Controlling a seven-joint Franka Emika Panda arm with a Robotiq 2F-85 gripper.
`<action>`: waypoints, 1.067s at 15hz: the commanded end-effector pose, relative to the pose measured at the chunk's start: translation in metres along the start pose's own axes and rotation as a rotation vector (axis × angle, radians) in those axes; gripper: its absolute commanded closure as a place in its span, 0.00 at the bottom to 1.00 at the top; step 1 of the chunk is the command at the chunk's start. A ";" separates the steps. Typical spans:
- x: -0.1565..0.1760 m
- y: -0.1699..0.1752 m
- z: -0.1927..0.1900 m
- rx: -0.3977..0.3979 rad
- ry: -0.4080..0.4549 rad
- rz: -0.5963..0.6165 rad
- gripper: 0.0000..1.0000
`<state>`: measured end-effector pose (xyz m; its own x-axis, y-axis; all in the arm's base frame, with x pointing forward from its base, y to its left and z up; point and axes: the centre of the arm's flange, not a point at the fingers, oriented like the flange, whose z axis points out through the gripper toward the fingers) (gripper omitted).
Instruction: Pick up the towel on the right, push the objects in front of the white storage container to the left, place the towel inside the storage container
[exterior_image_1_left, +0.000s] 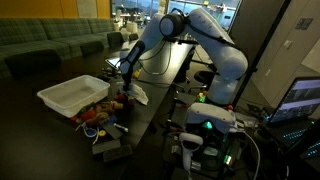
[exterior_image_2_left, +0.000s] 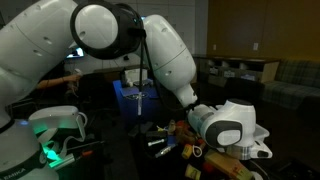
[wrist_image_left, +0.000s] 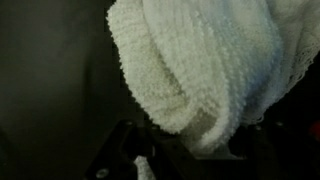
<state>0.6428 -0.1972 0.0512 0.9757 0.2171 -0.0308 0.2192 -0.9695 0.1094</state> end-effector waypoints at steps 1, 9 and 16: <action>0.002 -0.021 -0.003 0.008 -0.031 -0.028 0.97; 0.010 -0.073 -0.014 0.053 -0.023 0.037 0.97; 0.007 -0.128 -0.026 0.095 -0.044 0.106 0.97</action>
<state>0.6373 -0.0941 0.0471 0.9885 0.1397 -0.0576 0.1424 -0.9887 0.0463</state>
